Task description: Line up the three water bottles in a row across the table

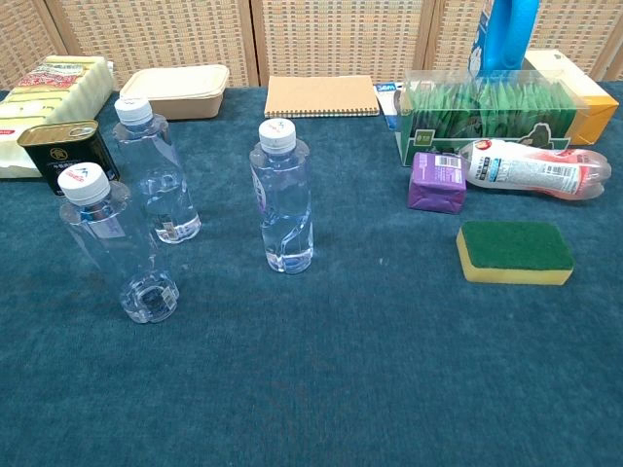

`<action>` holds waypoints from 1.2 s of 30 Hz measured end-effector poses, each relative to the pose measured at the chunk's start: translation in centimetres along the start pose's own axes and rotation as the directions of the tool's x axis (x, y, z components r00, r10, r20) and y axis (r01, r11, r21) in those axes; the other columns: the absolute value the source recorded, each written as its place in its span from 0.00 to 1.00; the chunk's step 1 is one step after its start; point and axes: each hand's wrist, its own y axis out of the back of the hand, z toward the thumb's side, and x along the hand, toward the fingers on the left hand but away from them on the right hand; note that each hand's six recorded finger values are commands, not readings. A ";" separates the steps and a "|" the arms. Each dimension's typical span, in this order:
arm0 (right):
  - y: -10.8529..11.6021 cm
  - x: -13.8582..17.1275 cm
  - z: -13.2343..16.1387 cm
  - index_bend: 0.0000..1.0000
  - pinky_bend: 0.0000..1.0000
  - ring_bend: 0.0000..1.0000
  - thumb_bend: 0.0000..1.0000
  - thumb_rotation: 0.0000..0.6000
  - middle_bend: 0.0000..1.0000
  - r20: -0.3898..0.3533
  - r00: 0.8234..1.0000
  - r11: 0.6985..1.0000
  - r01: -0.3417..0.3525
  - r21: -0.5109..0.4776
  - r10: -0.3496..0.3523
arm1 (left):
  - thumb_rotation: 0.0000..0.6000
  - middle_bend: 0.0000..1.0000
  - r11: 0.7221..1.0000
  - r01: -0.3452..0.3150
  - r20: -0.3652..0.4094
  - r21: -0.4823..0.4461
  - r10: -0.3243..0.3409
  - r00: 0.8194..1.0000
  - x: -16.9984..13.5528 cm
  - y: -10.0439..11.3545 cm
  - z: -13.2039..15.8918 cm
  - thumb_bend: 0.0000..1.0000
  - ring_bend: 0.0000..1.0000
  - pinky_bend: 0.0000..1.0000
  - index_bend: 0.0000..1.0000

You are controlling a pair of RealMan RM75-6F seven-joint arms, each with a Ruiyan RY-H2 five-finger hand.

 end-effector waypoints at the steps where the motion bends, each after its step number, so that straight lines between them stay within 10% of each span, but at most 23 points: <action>1: -0.1 0.0 0.0 0.13 0.01 0.00 0.04 1.00 0.00 -0.001 1.000 1.000 -0.007 -0.004 0.007 | 1.00 0.00 1.000 0.000 0.000 0.001 0.000 1.000 0.0 0.0 0.0 0.17 0.00 0.07 0.00; 11: -1.1 -0.7 0.2 0.07 0.03 0.00 0.02 1.00 0.00 -0.030 0.997 0.995 -0.080 -0.066 0.078 | 1.00 0.00 1.000 0.007 0.008 -0.018 -0.006 1.000 -0.2 0.2 0.0 0.17 0.00 0.07 0.00; 18: -2.8 -2.9 3.0 0.00 0.08 0.00 0.01 1.00 0.02 -0.204 0.967 0.955 -0.196 -0.225 0.151 | 1.00 0.00 1.000 0.005 0.007 -0.028 -0.005 1.000 -0.2 0.4 0.0 0.17 0.00 0.07 0.00; 24: -4.9 -6.4 7.1 0.00 0.11 0.01 0.01 1.00 0.03 -0.419 0.886 0.855 -0.364 -0.369 0.197 | 1.00 0.00 0.999 0.002 0.013 -0.035 -0.002 1.000 -0.4 0.6 0.1 0.17 0.00 0.07 0.00; 31: -8.3 -10.2 14.8 0.00 0.12 0.01 0.01 1.00 0.03 -0.620 0.753 0.761 -0.531 -0.373 0.221 | 1.00 0.00 0.999 -0.001 0.000 -0.038 0.001 1.000 -0.4 0.7 -0.2 0.17 0.00 0.07 0.00; 36: -9.1 -11.5 19.4 0.00 0.12 0.01 0.01 1.00 0.03 -0.680 0.707 0.715 -0.577 -0.394 0.195 | 1.00 0.00 0.999 0.011 -0.019 -0.039 -0.012 1.000 0.0 0.5 -0.6 0.17 0.00 0.07 0.00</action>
